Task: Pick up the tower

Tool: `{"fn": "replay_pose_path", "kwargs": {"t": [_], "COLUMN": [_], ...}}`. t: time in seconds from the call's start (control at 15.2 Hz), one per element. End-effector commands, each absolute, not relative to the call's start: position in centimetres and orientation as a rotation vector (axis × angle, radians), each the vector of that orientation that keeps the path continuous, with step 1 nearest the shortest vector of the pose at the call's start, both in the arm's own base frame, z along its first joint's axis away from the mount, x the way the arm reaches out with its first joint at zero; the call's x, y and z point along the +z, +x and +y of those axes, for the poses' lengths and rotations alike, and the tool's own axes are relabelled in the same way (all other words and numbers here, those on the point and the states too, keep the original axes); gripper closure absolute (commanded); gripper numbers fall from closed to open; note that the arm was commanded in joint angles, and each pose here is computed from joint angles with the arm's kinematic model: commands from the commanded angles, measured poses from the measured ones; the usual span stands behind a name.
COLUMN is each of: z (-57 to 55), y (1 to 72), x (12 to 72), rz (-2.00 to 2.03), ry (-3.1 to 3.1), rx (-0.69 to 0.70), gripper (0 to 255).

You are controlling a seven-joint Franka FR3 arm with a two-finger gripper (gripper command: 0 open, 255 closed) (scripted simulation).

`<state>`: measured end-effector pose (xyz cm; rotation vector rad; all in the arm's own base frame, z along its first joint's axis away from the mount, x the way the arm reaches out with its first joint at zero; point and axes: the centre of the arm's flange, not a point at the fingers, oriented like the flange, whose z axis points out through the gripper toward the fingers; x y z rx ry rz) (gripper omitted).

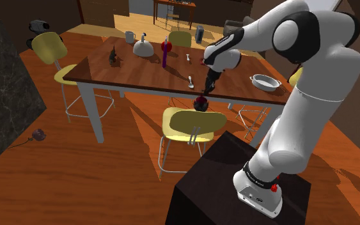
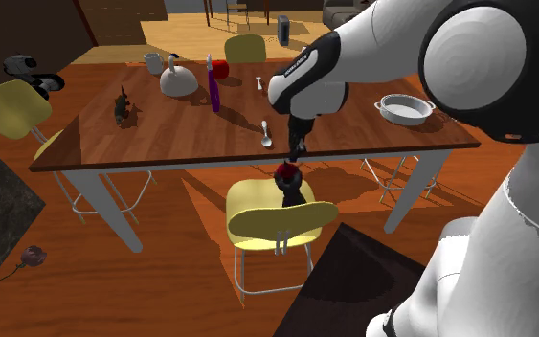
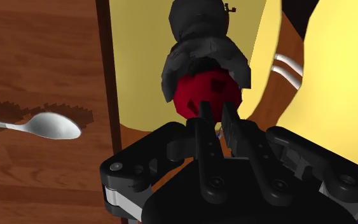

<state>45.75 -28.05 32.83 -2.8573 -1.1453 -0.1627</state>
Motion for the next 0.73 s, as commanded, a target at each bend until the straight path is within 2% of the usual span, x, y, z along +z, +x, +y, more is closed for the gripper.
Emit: {"fn": "replay_pose_path", "kwargs": {"t": [0.0,0.66], "z": [-28.0,-28.0], "y": [45.8,45.8], "x": [33.9,38.2], "rz": [-1.145,-1.145], "ry": [-2.858,-2.858], "rx": [-0.164,-0.163], "gripper": [255,255]}}
